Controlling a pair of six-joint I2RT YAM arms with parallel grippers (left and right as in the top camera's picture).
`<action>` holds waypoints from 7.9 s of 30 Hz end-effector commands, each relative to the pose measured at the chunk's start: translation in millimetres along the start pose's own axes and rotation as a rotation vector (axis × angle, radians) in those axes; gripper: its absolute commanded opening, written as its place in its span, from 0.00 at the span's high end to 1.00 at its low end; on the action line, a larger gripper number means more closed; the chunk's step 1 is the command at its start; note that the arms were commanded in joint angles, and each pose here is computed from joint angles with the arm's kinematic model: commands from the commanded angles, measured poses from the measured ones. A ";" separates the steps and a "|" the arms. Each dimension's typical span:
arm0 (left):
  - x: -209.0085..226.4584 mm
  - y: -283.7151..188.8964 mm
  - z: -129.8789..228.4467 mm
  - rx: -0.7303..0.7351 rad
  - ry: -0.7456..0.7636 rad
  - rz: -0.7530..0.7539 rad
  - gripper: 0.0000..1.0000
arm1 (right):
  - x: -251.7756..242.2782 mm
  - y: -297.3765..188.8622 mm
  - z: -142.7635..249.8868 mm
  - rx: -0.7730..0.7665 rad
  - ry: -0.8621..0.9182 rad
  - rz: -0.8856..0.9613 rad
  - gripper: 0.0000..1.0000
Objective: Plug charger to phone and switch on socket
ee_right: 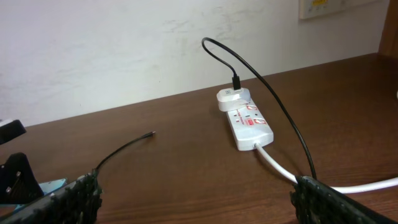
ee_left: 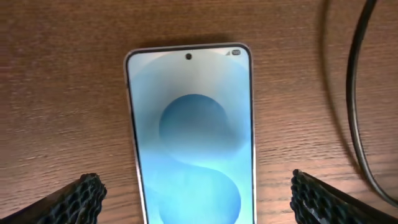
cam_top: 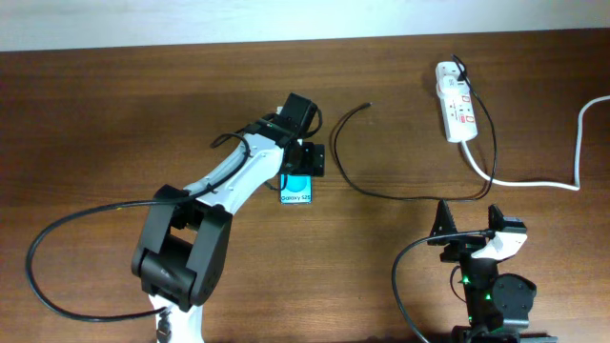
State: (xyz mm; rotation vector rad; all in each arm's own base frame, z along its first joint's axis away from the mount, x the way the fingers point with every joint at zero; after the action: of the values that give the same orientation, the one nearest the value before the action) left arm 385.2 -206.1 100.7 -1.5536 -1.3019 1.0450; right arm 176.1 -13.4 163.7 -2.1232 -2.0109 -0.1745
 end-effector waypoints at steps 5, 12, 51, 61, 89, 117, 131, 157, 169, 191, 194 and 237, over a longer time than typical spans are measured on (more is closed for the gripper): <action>3.9 1.9 -5.1 -0.030 -0.022 -0.063 0.01 | 0.4 -0.1 1.8 0.002 0.005 -0.002 0.02; -7.8 7.9 1.0 -0.036 0.016 -0.093 0.01 | 0.4 -0.1 1.8 0.002 0.005 -0.002 0.02; 2.5 54.9 29.7 0.120 -0.054 -0.159 0.09 | 0.4 -0.2 1.8 0.002 0.005 -0.002 0.02; 5.5 53.8 34.7 0.149 -0.050 -0.178 0.29 | 0.4 -0.1 1.8 0.002 0.005 -0.002 0.02; -7.9 -0.4 -4.2 0.144 -0.030 -0.185 0.41 | 0.4 -0.1 1.8 0.002 0.005 -0.002 0.02; 14.0 -95.6 7.0 0.325 -0.036 -0.203 0.48 | 0.4 -0.1 1.8 0.002 0.005 -0.002 0.02; -13.4 -110.8 37.3 0.582 -0.120 0.081 0.48 | 0.4 -0.1 1.8 0.002 0.005 -0.002 0.01; -57.1 -144.7 51.1 0.832 -0.236 0.564 0.56 | 0.4 -0.1 1.8 0.002 0.005 -0.002 0.02; -57.2 -151.0 51.0 0.820 -0.230 0.575 0.56 | 0.4 -0.1 1.8 0.002 0.005 -0.002 0.02; -38.3 -185.7 53.8 0.645 -0.155 0.434 0.59 | 0.4 -0.1 1.8 0.002 0.005 -0.002 0.02; -29.8 -180.4 52.7 0.609 -0.126 0.346 0.60 | 0.4 -0.2 1.8 0.002 0.005 -0.002 0.02; 40.6 -195.0 -20.0 0.187 -0.179 0.230 0.69 | 92.0 -63.5 23.5 0.619 0.547 -1.029 0.02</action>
State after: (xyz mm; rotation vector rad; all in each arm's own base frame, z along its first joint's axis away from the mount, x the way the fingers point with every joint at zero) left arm 356.9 -148.6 258.3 -1.4238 -1.0668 1.4613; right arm 121.8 81.5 166.8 -0.5738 -2.2659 -0.2053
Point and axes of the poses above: each gripper's point midway between its finger pads, its own y axis out along the fingers, its own x axis along the line the jaws close on, z = x × y, the point moved 7 cm from there along -y, back along the fingers, and after that the axes turned 1 degree about y, right-handed, at the moved point
